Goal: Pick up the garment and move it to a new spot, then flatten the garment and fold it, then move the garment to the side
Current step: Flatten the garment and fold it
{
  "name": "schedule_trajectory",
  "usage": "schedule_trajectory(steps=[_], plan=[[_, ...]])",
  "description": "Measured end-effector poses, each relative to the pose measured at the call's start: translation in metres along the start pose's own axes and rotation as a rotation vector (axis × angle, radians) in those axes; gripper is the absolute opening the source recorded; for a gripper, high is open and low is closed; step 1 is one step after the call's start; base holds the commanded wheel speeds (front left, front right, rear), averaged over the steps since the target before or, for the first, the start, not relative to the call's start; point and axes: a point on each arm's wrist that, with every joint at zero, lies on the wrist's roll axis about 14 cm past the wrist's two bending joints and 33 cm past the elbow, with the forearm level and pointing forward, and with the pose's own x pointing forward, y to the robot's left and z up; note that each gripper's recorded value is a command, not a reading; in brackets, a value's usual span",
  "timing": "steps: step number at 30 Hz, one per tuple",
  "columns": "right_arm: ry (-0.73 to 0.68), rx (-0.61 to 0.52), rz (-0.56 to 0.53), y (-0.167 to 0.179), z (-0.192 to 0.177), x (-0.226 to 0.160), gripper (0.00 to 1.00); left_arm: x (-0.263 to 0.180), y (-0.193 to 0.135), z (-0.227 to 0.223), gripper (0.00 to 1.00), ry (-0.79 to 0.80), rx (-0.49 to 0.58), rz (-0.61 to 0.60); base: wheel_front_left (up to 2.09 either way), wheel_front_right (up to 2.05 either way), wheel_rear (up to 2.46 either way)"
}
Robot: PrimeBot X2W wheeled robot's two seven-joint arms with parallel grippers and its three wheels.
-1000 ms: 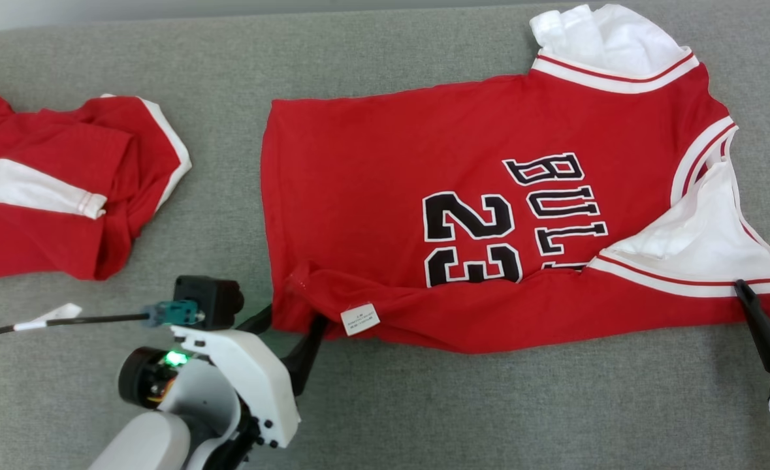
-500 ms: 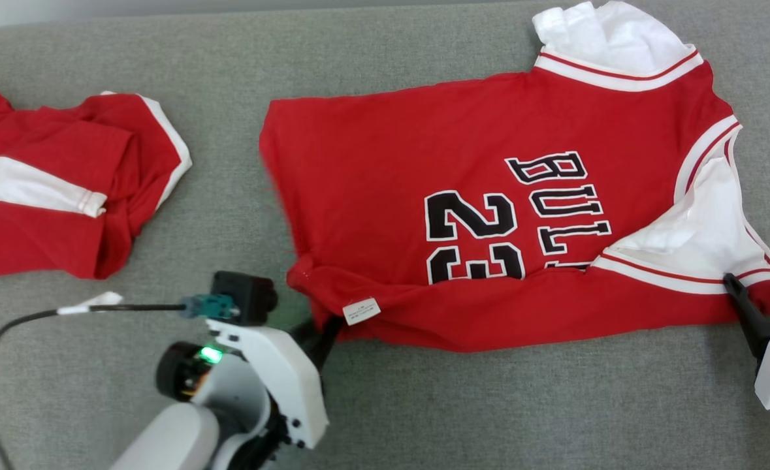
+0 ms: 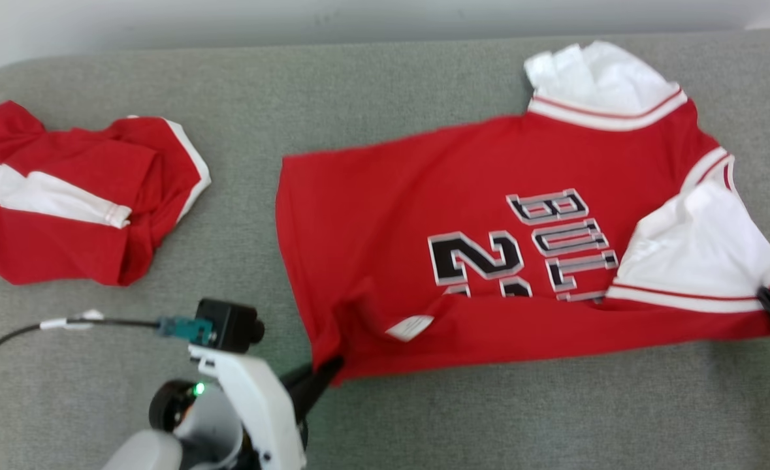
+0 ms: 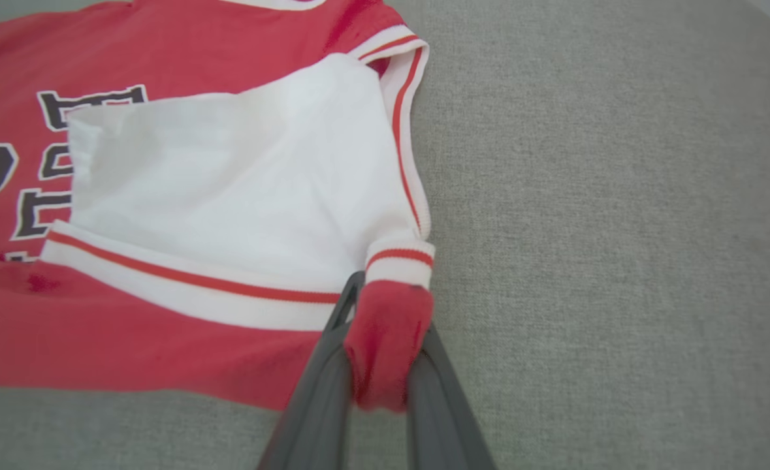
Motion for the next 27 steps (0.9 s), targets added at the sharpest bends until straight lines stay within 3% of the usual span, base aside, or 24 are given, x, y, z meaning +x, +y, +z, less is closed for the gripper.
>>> schedule_trajectory(steps=[9,17,20,21,22,23,27], plan=[[0.052,0.035,-0.010,-0.011,-0.019,-0.049,0.00,-0.035,-0.004,-0.036,0.00,0.056,-0.119,-0.011,0.00,0.00,0.00],[0.147,0.096,-0.056,-0.014,-0.073,-0.078,0.00,-0.047,0.004,-0.068,0.00,0.061,-0.213,0.045,0.00,0.00,0.00],[0.168,0.116,-0.063,-0.011,-0.088,-0.079,0.00,-0.049,0.007,-0.076,0.19,0.068,-0.219,0.066,0.00,0.00,0.00],[0.167,0.119,-0.064,-0.011,-0.090,-0.079,0.13,-0.049,0.008,-0.076,0.43,0.061,-0.218,0.070,0.00,0.00,0.00],[0.159,0.125,-0.063,-0.010,-0.090,-0.078,0.69,-0.050,0.009,-0.076,0.73,0.056,-0.218,0.077,0.00,0.00,0.00],[0.152,0.133,-0.062,-0.008,-0.090,-0.078,1.00,-0.050,0.009,-0.077,1.00,0.052,-0.220,0.079,0.00,0.00,0.00],[0.127,0.122,-0.072,-0.012,-0.084,-0.079,1.00,-0.055,0.015,-0.075,1.00,0.033,-0.204,0.117,0.00,0.00,0.00]])
